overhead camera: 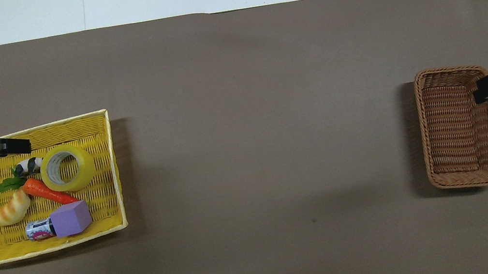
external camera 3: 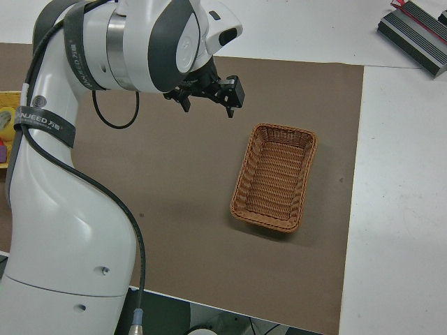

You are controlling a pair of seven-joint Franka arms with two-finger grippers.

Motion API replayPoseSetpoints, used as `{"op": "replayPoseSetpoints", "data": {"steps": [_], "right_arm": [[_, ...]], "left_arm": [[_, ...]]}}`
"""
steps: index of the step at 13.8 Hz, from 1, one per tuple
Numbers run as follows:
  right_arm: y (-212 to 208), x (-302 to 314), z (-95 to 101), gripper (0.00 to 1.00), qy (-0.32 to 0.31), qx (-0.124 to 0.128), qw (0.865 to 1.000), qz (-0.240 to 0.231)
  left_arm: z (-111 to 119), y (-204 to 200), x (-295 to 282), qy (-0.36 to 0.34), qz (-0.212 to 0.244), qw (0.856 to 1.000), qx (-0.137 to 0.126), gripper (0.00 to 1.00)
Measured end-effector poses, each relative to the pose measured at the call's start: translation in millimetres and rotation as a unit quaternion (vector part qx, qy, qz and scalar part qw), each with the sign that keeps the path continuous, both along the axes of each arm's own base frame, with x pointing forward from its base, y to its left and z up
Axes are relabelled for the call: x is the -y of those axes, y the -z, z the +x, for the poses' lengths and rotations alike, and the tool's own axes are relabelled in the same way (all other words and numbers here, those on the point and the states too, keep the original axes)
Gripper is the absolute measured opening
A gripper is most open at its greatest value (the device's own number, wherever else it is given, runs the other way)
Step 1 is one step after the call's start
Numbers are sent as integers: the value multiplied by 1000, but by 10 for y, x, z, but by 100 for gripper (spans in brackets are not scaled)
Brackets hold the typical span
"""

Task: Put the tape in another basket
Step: 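Reach the left gripper down into the yellow basket onto the tape roll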

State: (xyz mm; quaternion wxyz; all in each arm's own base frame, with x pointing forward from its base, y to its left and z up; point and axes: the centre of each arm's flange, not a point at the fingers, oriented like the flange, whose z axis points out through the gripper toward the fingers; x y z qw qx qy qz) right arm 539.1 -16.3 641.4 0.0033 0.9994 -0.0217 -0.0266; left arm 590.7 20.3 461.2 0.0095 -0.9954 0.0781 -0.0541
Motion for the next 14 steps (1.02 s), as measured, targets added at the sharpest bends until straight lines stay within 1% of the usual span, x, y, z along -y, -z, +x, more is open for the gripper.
{"op": "replayPoseSetpoints", "data": {"steps": [1,4,6,9,10,11,12,14], "right_arm": [[0,6,0,100,1,0,1000,0],[0,22,-1,100,2,0,1000,0],[0,23,-1,100,2,0,1000,0],[1,27,-2,100,2,-1,1000,0],[1,31,-3,100,3,-1,1000,0],[2,33,-4,100,3,-1,1000,0],[2,34,-4,100,3,-1,1000,0],[2,34,-5,100,3,-1,1000,0]], "left_arm": [[21,177,1,0,1,1000,-4,100],[-1,650,1,1,2,1000,-3,100],[-53,860,1,1,2,1000,-11,100],[-63,1080,-11,0,3,1000,-17,100],[-77,1145,-24,-1,3,1000,-22,93],[-97,1193,-33,-2,3,1000,-27,93],[-122,1230,-39,-3,3,999,-31,85],[-151,1274,-41,-3,2,999,-36,61]]}}
